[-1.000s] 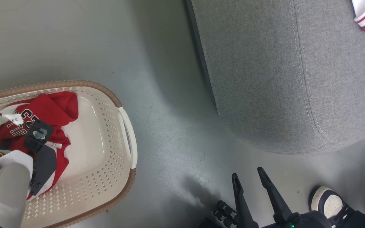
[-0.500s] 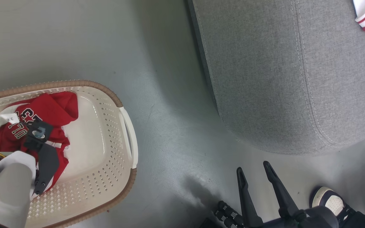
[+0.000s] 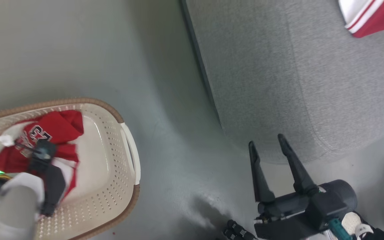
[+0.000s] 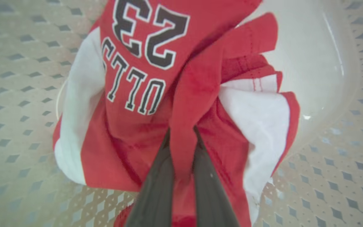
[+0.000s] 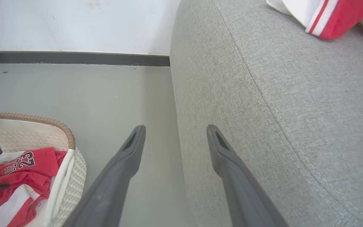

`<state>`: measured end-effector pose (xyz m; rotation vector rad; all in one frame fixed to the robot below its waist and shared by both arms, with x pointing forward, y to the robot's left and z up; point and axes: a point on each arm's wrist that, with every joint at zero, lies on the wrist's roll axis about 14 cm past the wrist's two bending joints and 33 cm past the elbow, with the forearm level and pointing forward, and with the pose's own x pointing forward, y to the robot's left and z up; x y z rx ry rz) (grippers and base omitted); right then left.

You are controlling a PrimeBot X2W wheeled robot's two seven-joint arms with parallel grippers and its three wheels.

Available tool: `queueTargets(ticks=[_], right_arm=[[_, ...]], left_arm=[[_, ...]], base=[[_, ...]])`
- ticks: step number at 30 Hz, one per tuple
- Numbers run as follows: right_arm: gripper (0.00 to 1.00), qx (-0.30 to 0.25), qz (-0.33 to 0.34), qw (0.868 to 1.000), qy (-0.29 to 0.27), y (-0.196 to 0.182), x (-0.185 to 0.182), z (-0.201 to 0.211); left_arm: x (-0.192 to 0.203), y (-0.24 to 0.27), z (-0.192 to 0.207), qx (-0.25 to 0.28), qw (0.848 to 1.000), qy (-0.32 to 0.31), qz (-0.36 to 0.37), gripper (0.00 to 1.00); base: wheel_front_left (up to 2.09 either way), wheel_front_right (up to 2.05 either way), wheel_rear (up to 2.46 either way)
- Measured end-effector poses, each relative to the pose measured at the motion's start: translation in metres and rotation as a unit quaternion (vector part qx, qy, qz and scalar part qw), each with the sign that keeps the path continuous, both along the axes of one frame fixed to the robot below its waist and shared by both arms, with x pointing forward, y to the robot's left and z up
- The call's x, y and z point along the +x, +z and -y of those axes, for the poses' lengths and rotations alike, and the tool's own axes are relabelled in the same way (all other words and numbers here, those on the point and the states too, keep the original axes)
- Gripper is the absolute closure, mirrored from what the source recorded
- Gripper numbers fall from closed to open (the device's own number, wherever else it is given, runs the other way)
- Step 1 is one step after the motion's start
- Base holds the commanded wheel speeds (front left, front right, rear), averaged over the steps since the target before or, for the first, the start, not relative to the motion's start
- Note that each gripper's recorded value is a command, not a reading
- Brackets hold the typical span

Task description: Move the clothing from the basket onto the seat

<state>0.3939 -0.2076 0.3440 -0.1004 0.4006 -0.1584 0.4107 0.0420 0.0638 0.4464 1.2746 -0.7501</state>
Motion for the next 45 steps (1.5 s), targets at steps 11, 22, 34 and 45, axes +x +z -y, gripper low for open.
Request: queueTargets(ticks=[11,22,34,45], right_arm=[[0.00,-0.008,0.058,0.998,-0.020,0.038,0.014,0.021],[0.00,0.000,0.097,0.995,-0.026,0.065,0.014,0.025],[0.00,0.019,0.147,0.989,-0.010,0.100,0.018,0.012],[0.00,0.036,0.169,0.985,0.007,0.119,-0.001,0.003]], left_arm=[[-0.009,0.058,0.047,-0.074,0.997,-0.017,0.035,1.00],[0.003,0.119,0.045,-0.104,0.990,0.012,0.093,1.00],[0.011,0.182,0.017,-0.110,0.978,0.037,0.173,1.00],[-0.006,0.231,-0.005,-0.119,0.963,0.064,0.233,1.00]], base=[[0.00,0.00,0.00],[0.00,0.00,0.00],[0.00,0.00,0.00],[0.00,0.00,0.00]])
